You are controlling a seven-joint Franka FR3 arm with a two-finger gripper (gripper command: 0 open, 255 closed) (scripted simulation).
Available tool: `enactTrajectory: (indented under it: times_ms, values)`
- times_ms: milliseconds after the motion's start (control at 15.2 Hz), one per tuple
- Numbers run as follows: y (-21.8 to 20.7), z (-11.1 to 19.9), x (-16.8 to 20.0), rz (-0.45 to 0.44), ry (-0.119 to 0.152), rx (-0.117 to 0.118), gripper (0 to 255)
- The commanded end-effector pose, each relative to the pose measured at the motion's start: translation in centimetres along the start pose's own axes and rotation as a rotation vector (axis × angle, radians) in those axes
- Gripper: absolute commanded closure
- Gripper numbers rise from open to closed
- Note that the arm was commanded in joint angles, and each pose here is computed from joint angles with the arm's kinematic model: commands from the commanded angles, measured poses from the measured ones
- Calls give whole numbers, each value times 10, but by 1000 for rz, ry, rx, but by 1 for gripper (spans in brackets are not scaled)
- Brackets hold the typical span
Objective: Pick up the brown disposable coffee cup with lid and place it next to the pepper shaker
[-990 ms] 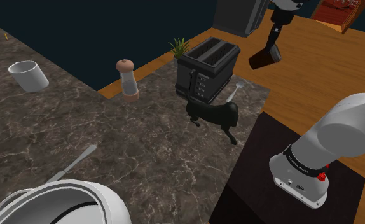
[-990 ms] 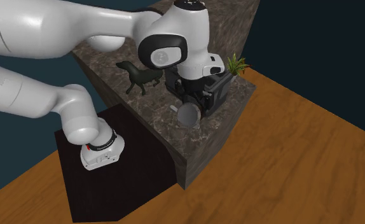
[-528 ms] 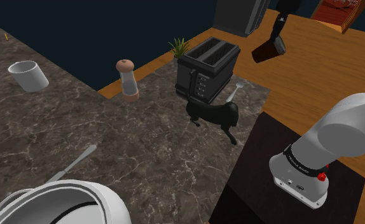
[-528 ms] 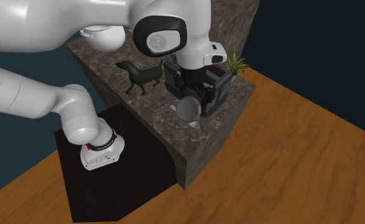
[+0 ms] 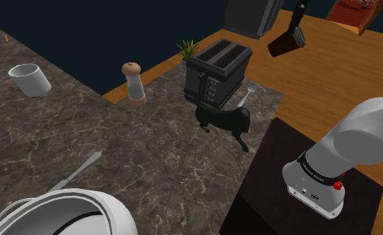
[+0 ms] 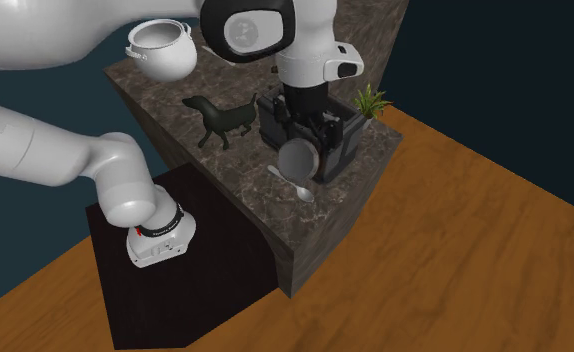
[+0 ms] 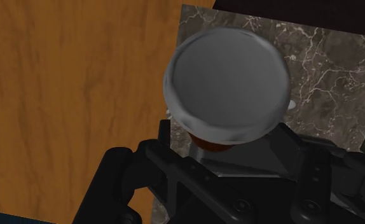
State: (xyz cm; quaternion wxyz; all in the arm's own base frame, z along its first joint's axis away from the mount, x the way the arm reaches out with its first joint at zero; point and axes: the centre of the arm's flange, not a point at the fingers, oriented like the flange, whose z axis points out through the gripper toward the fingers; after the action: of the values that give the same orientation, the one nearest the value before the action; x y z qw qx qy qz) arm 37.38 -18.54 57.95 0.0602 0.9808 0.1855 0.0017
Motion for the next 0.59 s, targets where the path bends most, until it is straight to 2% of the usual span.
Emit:
enactTrajectory:
  times_ms: [0, 528]
  values:
    - [1, -10, 0, 0, 0, 0, 255]
    - [6, -52, -1, 0, 0, 0, 255]
